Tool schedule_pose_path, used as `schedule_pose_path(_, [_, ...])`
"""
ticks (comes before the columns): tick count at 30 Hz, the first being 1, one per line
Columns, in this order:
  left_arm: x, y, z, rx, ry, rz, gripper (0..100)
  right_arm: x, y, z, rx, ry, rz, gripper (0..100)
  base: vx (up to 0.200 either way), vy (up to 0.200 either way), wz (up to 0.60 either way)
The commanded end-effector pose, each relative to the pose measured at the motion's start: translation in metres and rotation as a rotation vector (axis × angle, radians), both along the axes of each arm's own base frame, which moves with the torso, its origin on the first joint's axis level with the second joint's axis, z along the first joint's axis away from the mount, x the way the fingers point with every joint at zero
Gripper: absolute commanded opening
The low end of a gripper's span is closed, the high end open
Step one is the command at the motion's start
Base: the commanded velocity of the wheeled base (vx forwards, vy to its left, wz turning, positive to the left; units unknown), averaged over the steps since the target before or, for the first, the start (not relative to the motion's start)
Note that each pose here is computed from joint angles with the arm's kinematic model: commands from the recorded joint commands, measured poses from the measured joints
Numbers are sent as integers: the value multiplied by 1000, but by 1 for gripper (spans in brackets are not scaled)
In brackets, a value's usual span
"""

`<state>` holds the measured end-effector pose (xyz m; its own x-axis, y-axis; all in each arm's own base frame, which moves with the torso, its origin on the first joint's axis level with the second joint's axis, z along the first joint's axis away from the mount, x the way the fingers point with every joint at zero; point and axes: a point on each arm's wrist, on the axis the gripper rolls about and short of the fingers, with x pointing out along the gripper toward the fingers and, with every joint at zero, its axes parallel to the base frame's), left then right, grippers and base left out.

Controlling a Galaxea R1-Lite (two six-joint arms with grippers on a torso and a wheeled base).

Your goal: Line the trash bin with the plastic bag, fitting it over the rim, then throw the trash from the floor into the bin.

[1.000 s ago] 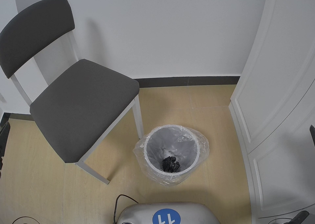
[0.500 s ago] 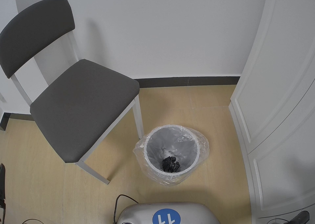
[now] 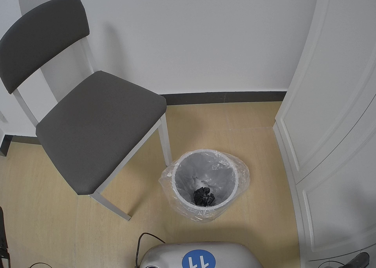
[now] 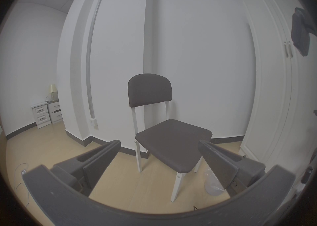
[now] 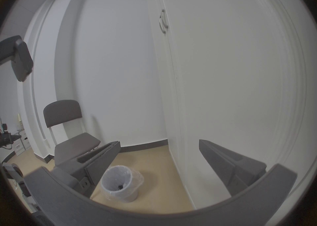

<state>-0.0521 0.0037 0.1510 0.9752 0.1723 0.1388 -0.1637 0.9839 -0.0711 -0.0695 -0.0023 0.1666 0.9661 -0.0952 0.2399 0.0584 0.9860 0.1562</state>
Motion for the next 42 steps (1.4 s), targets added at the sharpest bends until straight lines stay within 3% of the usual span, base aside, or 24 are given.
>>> schedule_pose_path(1, [-6, 0, -4, 0, -54, -8, 100, -8, 0, 10, -7, -81, 9, 100, 0, 0, 0])
schedule_pose_path(10, [-2, -2, 1, 25, -193, -89, 100, -12, 1, 19, -136, -180, -25, 100, 0, 0, 0])
schedule_pose_path(16, [15, -4, -22, 51, -275, -153, 100, 0, 1, 11, -197, -262, -25, 100, 0, 0, 0])
schedule_pose_path(22, [20, -6, -33, 108, -287, -265, 100, 11, 3, -1, -307, -398, -26, 100, 0, 0, 0])
schedule_pose_path(26, [21, -7, -37, 112, -245, -285, 100, 15, 4, -8, -358, -429, -8, 100, 0, 0, 0])
schedule_pose_path(29, [21, -6, -34, 131, -257, -264, 100, 16, 4, -12, -401, -451, -13, 100, 0, 0, 0])
schedule_pose_path(33, [18, -4, -28, 254, -308, -94, 100, 15, 6, -13, -502, -520, 2, 100, 0, 0, 0])
schedule_pose_path(34, [18, -4, -28, 254, -308, -94, 100, 15, 6, -13, -502, -520, 2, 100, 0, 0, 0])
schedule_pose_path(36, [19, -3, -30, 375, -272, -42, 100, 15, 7, -16, -584, -545, 40, 100, 0, 0, 0])
schedule_pose_path(37, [19, -3, -30, 375, -272, -42, 100, 15, 7, -16, -584, -545, 40, 100, 0, 0, 0])
schedule_pose_path(39, [21, -3, -34, 472, -216, -20, 100, 17, 8, -20, -640, -542, 47, 100, 0, 0, 0])
schedule_pose_path(42, [21, -3, -36, 582, -188, 9, 100, 18, 8, -21, -664, -538, 38, 100, 0, 0, 0])
